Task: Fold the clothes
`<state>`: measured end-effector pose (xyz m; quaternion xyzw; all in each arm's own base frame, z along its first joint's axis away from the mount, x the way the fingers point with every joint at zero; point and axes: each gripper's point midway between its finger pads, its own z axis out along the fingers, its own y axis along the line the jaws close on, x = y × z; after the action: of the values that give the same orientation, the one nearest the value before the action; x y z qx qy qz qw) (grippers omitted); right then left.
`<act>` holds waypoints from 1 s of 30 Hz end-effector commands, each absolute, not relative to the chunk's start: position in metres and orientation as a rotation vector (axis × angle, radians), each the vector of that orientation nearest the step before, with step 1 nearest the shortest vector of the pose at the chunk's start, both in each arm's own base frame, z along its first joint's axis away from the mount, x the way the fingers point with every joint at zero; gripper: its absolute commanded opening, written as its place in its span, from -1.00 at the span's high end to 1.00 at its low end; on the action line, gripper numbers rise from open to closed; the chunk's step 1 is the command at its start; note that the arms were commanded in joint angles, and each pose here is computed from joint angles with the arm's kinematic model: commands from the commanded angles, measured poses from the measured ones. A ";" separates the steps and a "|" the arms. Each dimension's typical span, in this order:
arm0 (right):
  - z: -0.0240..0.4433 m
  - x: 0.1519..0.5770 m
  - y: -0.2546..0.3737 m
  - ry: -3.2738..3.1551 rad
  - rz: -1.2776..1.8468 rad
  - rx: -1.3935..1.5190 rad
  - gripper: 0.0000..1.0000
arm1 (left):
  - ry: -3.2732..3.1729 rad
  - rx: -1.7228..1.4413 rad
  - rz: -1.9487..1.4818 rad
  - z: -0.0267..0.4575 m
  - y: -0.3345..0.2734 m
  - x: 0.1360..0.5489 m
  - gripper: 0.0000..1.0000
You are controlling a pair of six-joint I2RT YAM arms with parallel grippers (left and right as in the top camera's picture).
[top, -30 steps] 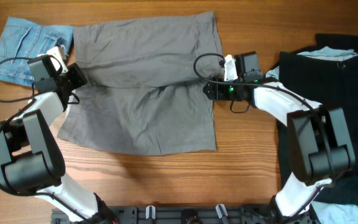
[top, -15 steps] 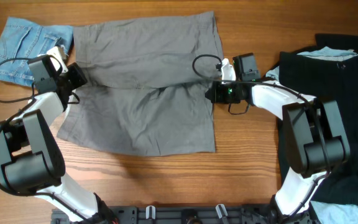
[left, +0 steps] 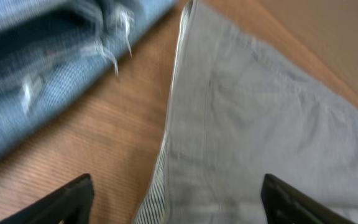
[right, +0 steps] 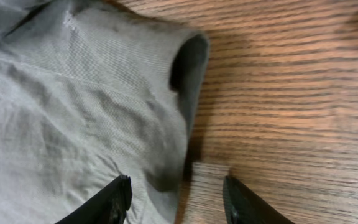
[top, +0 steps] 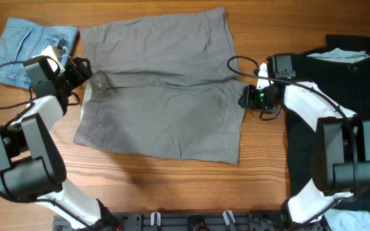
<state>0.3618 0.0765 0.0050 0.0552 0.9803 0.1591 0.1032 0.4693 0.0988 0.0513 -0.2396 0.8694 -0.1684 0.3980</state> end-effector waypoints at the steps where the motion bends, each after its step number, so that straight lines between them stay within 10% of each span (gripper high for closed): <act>1: 0.035 0.364 0.077 2.816 0.473 0.078 -0.05 | 2.250 -0.604 -0.534 0.049 0.086 0.459 -0.76; 11: 0.147 0.301 0.088 2.718 0.646 0.220 -0.35 | 2.261 -0.766 -0.504 0.147 0.101 0.373 -0.45; 22: 0.043 0.183 0.104 3.171 0.840 0.435 -0.29 | 2.704 -1.150 -0.253 0.068 0.101 0.272 -0.53; 30: 0.007 0.183 0.132 3.100 0.965 0.258 -0.40 | 2.806 -1.215 -0.272 0.051 0.093 0.256 -0.61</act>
<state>0.1825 0.1178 0.0107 0.0939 0.9563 0.2723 -0.0509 0.2632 0.0937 0.0557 -0.3940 0.9128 -0.0926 0.0537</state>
